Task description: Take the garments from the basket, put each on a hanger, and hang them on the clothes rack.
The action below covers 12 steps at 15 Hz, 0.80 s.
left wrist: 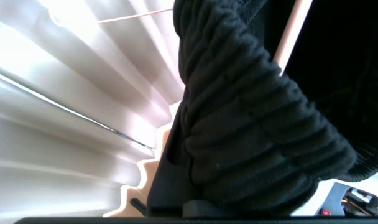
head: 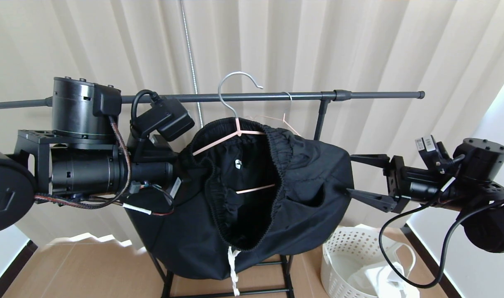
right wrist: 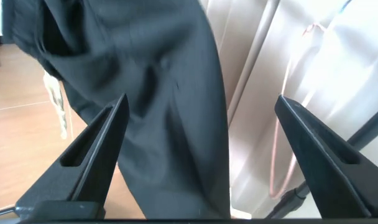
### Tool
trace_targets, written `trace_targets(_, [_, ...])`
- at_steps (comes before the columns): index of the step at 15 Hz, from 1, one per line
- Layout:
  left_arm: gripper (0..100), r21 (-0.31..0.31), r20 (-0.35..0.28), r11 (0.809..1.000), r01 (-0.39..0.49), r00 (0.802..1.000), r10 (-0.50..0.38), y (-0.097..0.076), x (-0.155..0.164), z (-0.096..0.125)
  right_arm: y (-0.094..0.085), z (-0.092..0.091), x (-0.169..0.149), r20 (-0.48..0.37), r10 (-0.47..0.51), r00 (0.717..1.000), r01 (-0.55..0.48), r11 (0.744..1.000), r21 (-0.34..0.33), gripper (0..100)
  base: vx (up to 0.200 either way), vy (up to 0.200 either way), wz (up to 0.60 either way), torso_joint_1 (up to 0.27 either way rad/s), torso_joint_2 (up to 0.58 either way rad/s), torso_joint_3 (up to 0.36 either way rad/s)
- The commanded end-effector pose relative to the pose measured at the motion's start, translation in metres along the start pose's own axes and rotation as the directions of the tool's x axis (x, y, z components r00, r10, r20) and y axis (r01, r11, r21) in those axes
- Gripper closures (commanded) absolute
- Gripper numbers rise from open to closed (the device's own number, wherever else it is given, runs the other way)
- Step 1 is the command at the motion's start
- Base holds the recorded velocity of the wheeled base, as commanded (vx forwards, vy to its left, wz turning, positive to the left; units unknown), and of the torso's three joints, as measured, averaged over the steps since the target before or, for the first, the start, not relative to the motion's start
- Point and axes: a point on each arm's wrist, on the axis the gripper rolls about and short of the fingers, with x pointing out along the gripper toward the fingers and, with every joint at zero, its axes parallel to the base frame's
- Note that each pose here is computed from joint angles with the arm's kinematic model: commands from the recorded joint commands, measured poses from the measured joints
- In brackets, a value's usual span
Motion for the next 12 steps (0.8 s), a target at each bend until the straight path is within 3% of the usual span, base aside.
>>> trace_targets(1, [100, 0.0, 0.007, 1.0, -0.011, 1.0, 0.011, 0.002, -0.003, 0.001, -0.005, -0.026, 0.005, -0.024, 0.008, 1.0, -0.007, 0.999, 0.053, 0, 0.0, 0.0, 0.0, 0.0, 0.0, 0.0])
trace_targets(5, [100, -0.021, 0.011, 1.0, -0.018, 1.0, 0.018, 0.001, -0.01, 0.001, -0.012, -0.053, 0.012, -0.04, 0.016, 0.999, -0.012, 0.996, 0.09, 0, 0.0, 0.0, 0.0, 0.0, 0.0, 0.0])
trace_targets(9, [100, -0.02, 0.015, 1.0, -0.02, 1.0, 0.02, -0.001, -0.015, 0.0, -0.016, -0.067, 0.02, -0.035, 0.019, 0.999, -0.016, 0.997, 0.079, 0, 0.0, 0.0, 0.0, 0.0, 0.0, 0.0])
trace_targets(10, [100, -0.021, 0.01, 1.0, -0.016, 1.0, 0.016, -0.002, -0.014, -0.001, -0.017, -0.067, 0.02, -0.035, 0.017, 0.999, -0.014, 0.997, 0.079, 100, 0.0, 0.0, 0.0, 0.0, 0.0, 0.0])
trace_targets(12, [100, -0.021, 0.01, 1.0, -0.016, 1.0, 0.016, -0.002, -0.015, -0.001, -0.019, -0.064, 0.021, -0.029, 0.016, 0.999, -0.013, 0.996, 0.083, 100, 0.0, 0.0, 0.0, 0.0, 0.0, 0.0])
